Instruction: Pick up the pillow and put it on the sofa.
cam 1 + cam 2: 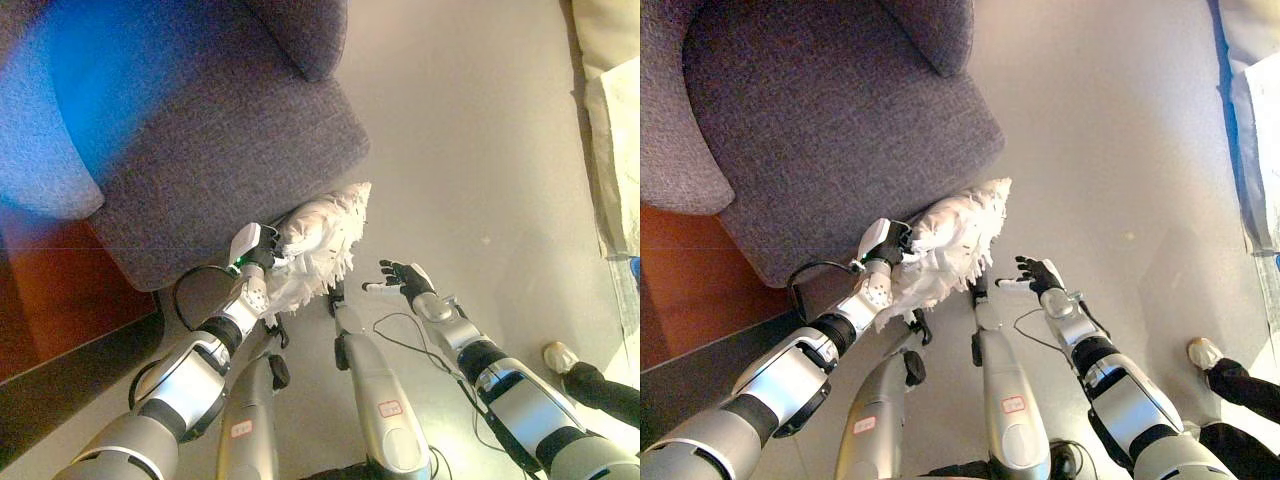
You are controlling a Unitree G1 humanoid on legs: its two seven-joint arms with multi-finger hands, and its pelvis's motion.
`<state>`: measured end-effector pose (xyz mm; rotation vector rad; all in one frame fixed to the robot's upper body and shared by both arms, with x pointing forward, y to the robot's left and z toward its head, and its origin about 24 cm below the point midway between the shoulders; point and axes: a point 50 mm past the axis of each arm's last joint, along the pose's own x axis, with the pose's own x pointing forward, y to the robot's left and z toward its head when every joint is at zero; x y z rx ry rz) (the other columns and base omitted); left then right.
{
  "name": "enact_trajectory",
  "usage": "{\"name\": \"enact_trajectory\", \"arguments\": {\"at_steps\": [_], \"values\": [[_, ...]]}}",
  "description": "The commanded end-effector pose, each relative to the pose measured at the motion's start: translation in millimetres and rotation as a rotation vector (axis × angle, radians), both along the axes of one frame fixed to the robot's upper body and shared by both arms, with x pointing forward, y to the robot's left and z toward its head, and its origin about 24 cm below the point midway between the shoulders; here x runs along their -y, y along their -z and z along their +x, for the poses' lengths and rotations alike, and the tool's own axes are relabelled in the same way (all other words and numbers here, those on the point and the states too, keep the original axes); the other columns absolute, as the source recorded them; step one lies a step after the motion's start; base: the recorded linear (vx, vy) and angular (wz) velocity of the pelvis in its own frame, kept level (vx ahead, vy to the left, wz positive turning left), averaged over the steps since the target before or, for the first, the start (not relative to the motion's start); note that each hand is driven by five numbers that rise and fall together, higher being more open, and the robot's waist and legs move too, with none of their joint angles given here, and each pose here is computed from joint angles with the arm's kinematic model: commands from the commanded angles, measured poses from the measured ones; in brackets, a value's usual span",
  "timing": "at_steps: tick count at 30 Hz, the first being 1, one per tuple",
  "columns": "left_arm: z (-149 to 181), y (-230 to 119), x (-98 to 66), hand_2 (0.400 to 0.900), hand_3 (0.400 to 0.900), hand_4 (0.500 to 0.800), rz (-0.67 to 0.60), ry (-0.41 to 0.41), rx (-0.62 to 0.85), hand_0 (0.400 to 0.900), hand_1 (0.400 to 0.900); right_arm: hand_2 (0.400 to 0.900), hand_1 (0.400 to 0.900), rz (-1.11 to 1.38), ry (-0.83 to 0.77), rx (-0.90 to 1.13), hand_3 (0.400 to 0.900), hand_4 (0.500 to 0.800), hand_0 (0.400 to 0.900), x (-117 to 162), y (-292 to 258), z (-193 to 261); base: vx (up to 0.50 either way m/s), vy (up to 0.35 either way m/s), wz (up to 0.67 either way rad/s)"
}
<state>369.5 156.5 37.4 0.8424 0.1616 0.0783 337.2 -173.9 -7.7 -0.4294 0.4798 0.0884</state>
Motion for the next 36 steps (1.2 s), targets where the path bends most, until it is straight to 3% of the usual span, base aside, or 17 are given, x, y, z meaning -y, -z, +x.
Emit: {"name": "enact_trajectory", "arguments": {"at_steps": [1, 9, 23, 29, 36], "values": [[4, -14, 13.6, 0.4, 0.4, 0.5, -0.114, 0.059, 0.102, 0.4, 0.4, 0.9, 0.9, -0.018, 0.02, 0.007, 0.9, 0.8, 0.9, 17, 2, -3, 0.062, 0.04, 0.06], [-13, 7, 16.9, 0.4, 0.4, 0.5, -0.192, 0.107, 0.058, 0.4, 0.4, 0.9, 0.9, -0.034, 0.043, -0.175, 0.9, 0.8, 0.9, 27, 52, -47, 0.079, 0.041, 0.09], [-43, 24, 23.4, 0.4, 0.4, 0.5, -0.26, 0.304, -0.081, 0.4, 0.4, 0.9, 0.9, -0.036, 0.126, -0.427, 0.9, 0.8, 0.9, 58, 109, -132, 0.102, 0.025, 0.11], [-46, 17, 20.8, 0.4, 0.4, 0.5, -0.278, 0.354, -0.101, 0.4, 0.4, 0.9, 0.9, -0.037, 0.138, -0.53, 0.9, 0.8, 0.9, 65, 123, -160, 0.121, 0.018, 0.09], [-33, -16, 13.0, 0.4, 0.4, 0.5, -0.258, 0.398, -0.068, 0.4, 0.4, 0.9, 0.9, -0.044, 0.138, -0.63, 0.9, 0.8, 0.9, 67, 134, -185, 0.08, 0.022, 0.04]]}}
